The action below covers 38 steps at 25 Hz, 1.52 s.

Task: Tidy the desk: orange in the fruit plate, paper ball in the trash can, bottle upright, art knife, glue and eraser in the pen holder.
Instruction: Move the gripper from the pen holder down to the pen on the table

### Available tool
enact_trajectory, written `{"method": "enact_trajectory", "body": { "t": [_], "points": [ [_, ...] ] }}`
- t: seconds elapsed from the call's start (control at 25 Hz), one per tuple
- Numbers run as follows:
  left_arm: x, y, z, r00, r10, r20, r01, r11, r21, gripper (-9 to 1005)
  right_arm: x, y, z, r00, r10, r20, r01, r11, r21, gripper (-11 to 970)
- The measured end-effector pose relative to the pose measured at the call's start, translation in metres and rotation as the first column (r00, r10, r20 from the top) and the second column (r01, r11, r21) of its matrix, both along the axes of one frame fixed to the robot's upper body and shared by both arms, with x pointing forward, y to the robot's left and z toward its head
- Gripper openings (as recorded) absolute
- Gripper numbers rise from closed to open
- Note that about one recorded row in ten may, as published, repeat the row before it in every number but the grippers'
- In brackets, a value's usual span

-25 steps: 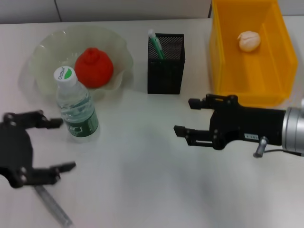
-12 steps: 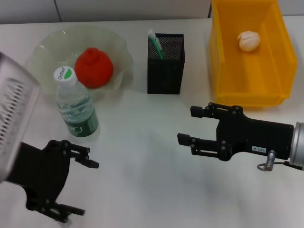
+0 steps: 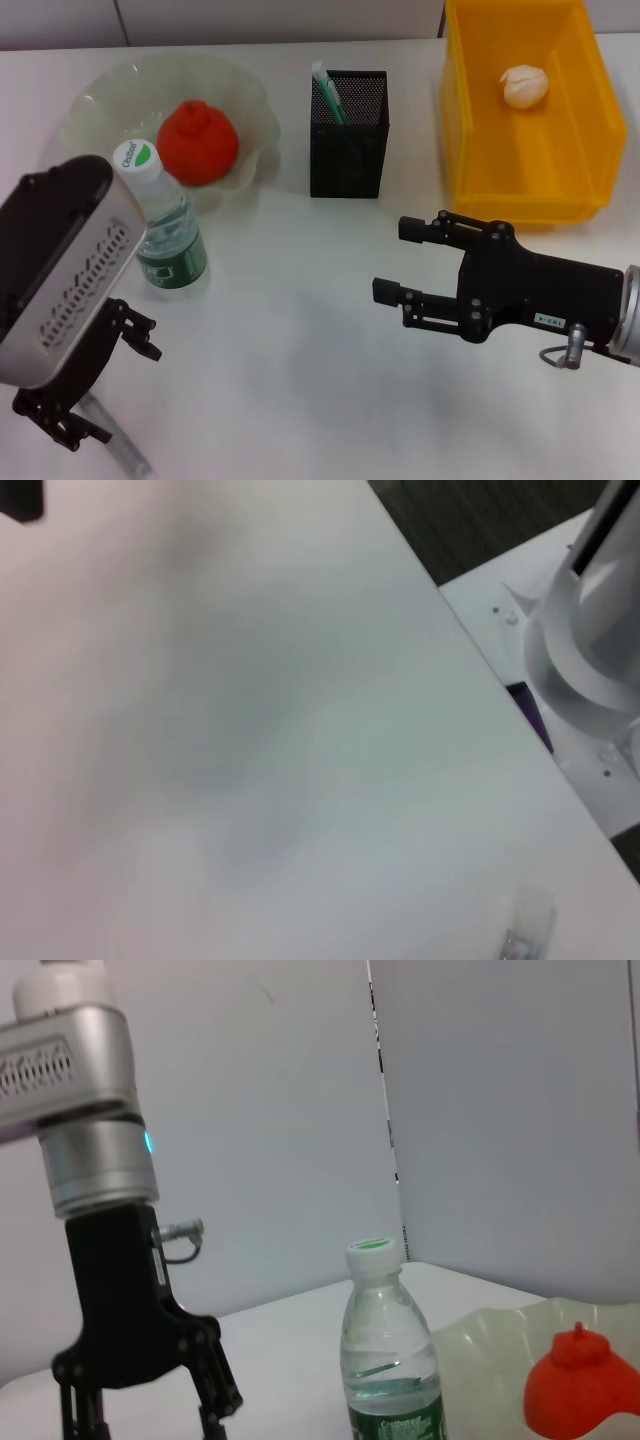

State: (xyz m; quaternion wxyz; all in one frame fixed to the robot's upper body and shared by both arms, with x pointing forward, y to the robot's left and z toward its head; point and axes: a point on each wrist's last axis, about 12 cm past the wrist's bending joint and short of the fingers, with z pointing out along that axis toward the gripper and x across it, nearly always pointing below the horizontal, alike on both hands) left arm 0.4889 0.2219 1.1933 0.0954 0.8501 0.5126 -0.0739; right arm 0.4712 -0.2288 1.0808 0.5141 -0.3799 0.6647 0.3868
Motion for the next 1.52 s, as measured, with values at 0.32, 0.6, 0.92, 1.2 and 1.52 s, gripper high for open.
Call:
{"method": "enact_trajectory", "body": {
  "t": [0.32,0.6,0.92,1.2,1.52],
  "points": [
    [0.001,-0.004,-0.023,0.998,-0.030,-0.049,0.032,0.999,0.044,792,-0.001,-0.001,-0.002,1.000,0.003,-0.004,-0.003,1.000,0.000,751],
    [-0.001,-0.024,-0.038,0.990,-0.127,-0.060,0.133,0.986,0.104,791,0.001,0.000,0.000,1.000,0.011,-0.005,-0.011,1.000,0.006,750],
    [-0.001,-0.033,-0.041,0.984,-0.162,-0.070,0.170,0.977,0.129,790,0.000,-0.003,0.002,1.000,0.011,-0.013,-0.010,0.999,0.032,750],
    [-0.002,-0.034,-0.047,0.984,-0.164,-0.063,0.173,0.967,0.189,788,-0.001,-0.009,0.004,1.000,0.009,-0.014,-0.008,0.999,0.052,751],
    [-0.006,-0.038,-0.046,0.981,-0.180,-0.074,0.191,0.965,0.179,727,-0.002,-0.009,0.003,1.000,0.010,-0.016,-0.009,0.999,0.053,749]
  ]
}}
